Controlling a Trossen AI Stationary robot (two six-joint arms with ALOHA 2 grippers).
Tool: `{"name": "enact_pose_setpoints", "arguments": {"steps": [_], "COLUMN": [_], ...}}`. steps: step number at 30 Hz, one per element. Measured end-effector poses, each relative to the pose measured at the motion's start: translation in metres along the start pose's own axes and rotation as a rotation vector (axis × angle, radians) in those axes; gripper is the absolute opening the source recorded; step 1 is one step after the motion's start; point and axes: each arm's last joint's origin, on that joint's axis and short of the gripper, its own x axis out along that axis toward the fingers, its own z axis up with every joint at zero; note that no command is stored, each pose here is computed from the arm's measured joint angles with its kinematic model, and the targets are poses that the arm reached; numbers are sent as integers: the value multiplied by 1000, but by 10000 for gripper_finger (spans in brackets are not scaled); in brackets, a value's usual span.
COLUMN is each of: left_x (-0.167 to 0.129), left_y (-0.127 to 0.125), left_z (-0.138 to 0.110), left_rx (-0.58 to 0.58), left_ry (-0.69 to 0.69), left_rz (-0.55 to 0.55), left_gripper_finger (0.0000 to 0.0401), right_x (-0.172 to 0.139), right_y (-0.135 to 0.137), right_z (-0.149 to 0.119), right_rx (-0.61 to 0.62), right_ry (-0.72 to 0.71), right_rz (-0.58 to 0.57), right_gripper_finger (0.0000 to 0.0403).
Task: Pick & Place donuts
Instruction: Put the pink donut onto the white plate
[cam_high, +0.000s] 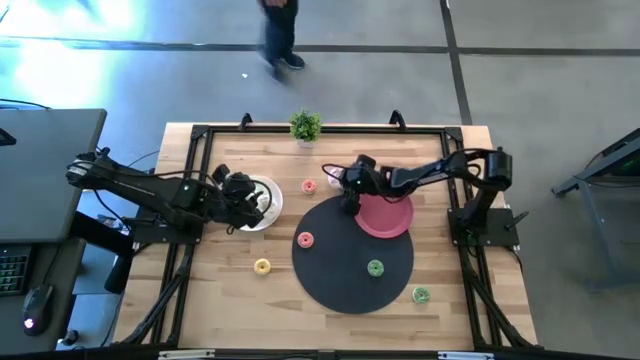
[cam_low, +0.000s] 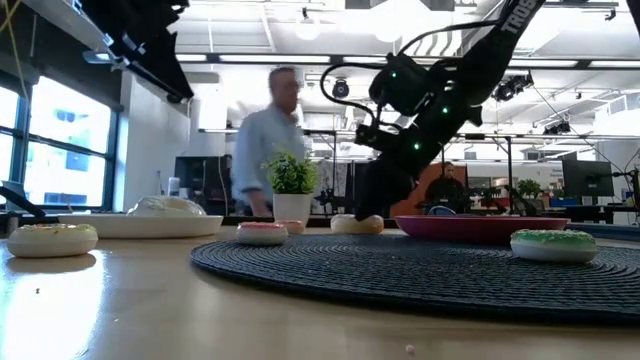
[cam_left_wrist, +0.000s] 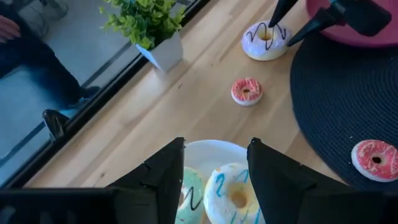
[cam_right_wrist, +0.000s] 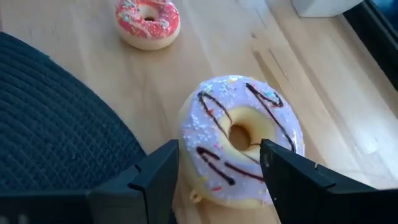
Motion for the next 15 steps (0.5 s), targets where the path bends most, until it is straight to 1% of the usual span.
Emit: {"name": "enact_pose_setpoints", "arguments": {"steps": [3, 5, 7, 12, 15], "left_x": [0, 0, 0, 0, 0], "left_y": [0, 1, 1, 2, 2], "left_z": [0, -1, -2, -2, -2], "left_rx": [12, 20, 25, 31, 30], "left_ry": [3, 11, 18, 22, 20], "left_rz": [4, 9, 9, 12, 14], "left_gripper_finger": [168, 168, 168, 168, 168], "right_x": [1, 6, 11, 22, 22], "right_y": [-5, -8, -9, -8, -6], "right_z": [0, -2, -5, -11, -12], "right_rx": [9, 19, 19, 15, 11], "right_ry": [-6, -1, 6, 17, 21], "right_rz": [28, 85, 115, 94, 76], "right_gripper_finger": [205, 200, 195, 181, 155]}}
